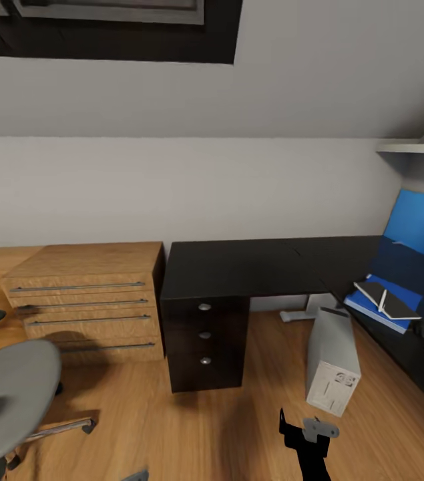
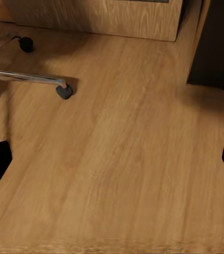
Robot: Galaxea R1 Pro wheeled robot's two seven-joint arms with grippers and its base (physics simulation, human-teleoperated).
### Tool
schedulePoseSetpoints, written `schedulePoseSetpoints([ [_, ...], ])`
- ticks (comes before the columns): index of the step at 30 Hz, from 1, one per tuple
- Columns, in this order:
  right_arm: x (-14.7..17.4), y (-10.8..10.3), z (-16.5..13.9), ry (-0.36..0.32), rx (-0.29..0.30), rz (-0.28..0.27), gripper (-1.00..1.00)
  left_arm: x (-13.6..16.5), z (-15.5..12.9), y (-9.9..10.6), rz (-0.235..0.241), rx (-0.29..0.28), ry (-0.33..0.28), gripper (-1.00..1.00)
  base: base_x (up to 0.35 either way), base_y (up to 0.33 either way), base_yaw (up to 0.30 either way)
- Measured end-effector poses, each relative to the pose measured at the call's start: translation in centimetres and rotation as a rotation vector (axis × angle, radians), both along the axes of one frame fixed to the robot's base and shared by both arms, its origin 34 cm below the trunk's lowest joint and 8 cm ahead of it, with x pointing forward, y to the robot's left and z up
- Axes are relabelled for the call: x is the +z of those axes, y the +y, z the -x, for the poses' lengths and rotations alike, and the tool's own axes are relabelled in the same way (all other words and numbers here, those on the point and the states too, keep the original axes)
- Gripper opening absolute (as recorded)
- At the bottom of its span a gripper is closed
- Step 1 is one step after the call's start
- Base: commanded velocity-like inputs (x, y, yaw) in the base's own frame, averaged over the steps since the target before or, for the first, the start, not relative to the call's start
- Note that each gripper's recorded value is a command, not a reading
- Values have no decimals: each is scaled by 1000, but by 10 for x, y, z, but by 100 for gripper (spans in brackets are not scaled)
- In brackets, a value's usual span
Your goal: In the bedroom, organize the workspace by keeping the computer under the desk, ensuring the monitor is on the desk, placing the keyboard on the desk next to the monitor, placing the mouse on the desk next to the keyboard, moving the folder from the swivel chair onto the desk next to the mouse, stacking the notebook on top of the folder with the pen on top of the notebook, and positioning the swivel chair next to the desk.
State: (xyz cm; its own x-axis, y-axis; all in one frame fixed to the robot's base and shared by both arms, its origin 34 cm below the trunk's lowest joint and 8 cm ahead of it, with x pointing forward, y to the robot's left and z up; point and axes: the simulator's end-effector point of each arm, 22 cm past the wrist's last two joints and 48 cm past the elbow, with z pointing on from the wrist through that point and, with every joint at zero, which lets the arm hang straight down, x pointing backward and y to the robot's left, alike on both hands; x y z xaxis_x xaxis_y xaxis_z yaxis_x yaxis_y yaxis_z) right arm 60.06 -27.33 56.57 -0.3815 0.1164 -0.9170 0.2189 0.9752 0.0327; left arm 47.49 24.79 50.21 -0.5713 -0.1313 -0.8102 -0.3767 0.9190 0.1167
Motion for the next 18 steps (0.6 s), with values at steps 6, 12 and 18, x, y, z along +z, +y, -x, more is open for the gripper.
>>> schedulePoseSetpoints([
  [6,11,1,-1,1,1,0,100,-2,9,1,-5,-11,86,100,-339,-2,119],
  [12,22,1,-2,-1,1,-1,100,3,13,3,-8,-13,123,100,-341,0,244],
  [18,34,2,-3,-8,2,0,100,13,14,4,-9,-11,131,100,-203,0,278],
])
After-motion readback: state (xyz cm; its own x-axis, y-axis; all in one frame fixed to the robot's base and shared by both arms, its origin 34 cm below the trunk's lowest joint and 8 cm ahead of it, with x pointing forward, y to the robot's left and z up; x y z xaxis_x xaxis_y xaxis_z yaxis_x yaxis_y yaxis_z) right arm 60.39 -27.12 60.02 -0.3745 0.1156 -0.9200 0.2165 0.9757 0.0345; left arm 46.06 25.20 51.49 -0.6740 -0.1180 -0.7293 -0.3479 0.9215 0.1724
